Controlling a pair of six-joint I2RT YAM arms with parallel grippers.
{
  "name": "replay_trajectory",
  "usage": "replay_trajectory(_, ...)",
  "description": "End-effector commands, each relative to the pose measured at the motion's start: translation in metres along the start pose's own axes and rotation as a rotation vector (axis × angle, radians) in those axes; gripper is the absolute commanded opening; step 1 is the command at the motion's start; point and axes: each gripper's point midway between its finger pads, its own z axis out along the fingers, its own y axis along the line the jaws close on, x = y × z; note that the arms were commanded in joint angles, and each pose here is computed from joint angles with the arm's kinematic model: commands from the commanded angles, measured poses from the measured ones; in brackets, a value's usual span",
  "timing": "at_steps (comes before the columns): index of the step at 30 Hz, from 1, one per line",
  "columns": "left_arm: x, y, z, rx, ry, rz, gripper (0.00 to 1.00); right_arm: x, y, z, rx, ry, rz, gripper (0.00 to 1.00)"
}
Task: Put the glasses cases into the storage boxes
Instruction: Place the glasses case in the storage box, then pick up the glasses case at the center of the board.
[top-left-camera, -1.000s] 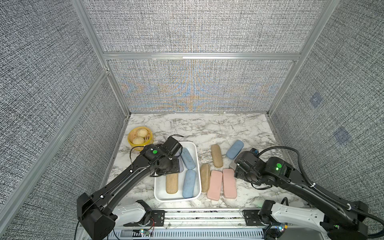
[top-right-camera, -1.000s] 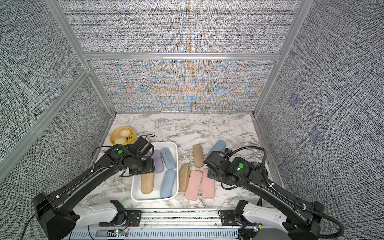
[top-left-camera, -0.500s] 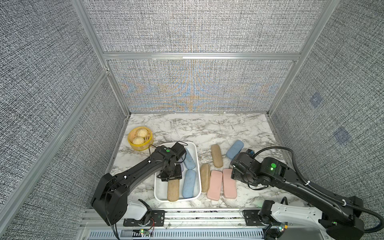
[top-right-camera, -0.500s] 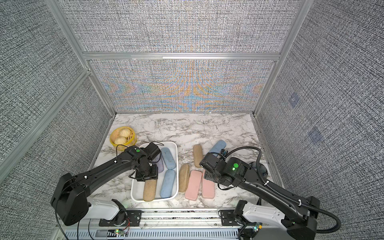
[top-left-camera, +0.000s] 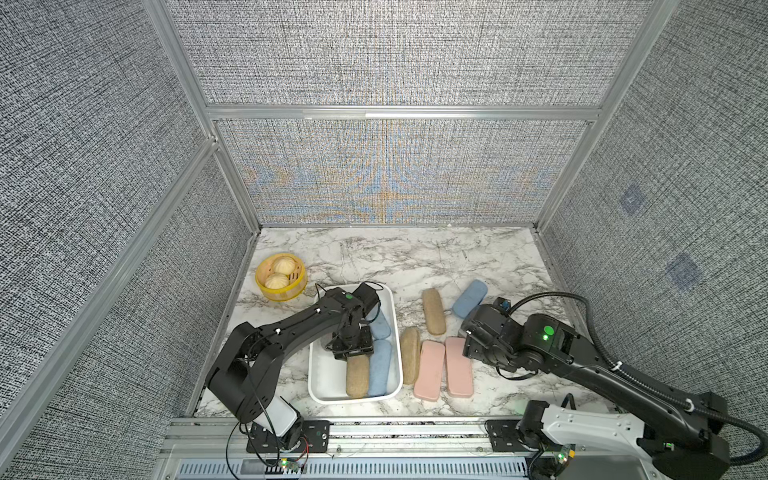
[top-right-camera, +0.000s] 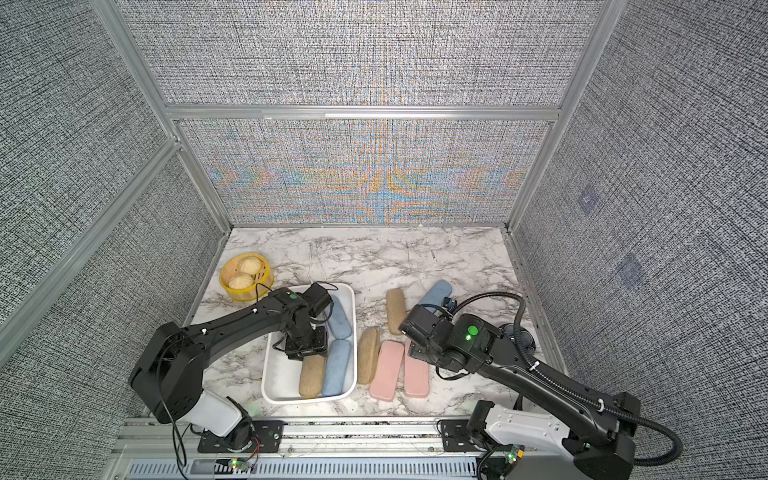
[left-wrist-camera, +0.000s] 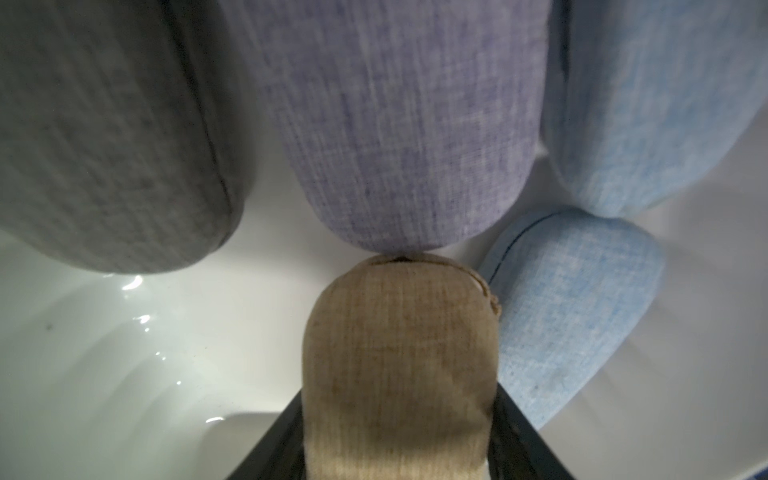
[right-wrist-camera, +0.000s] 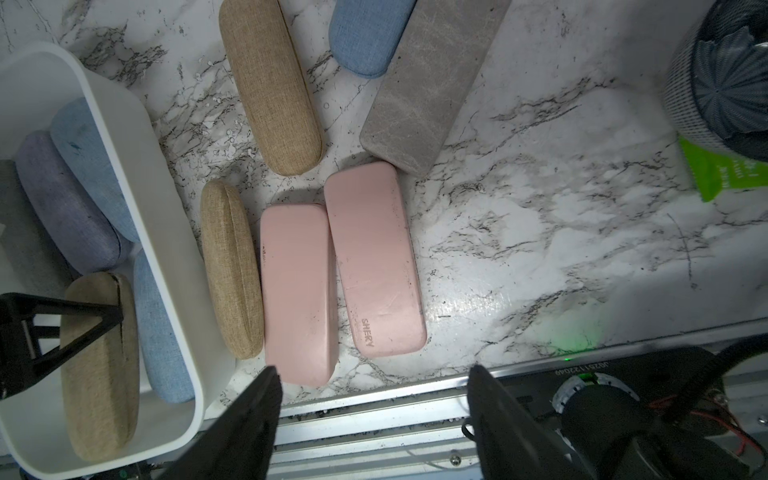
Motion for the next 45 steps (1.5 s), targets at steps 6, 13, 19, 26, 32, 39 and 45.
replay_trajectory(6,-0.020,0.000,0.009,-0.024,-0.047,-0.001,0.48,-0.003,0.000,-0.001,0.030,-0.008,-0.012,0.72)
replay_trajectory(13,-0.029,0.005,0.005,-0.060,-0.093,0.010,0.65,-0.004,0.012,0.005,0.046,0.005,-0.041,0.72)
replay_trajectory(19,-0.026,0.000,0.003,-0.025,-0.084,0.020,0.78,-0.006,0.025,0.008,0.050,0.008,-0.063,0.72)
replay_trajectory(26,-0.028,0.009,-0.047,-0.022,-0.211,0.031,0.84,-0.010,0.054,0.023,0.031,0.011,-0.195,0.79)
replay_trajectory(32,-0.046,0.045,-0.106,-0.061,-0.438,-0.028,0.86,-0.021,0.090,0.047,0.021,0.015,-0.342,0.81)
replay_trajectory(39,-0.045,0.041,-0.130,0.094,-0.553,-0.054,0.84,-0.032,0.107,0.089,0.061,0.048,-0.392,0.81)
replay_trajectory(45,-0.032,0.050,-0.134,0.111,-0.558,-0.068,0.84,-0.037,0.107,0.130,0.115,0.086,-0.411,0.80)
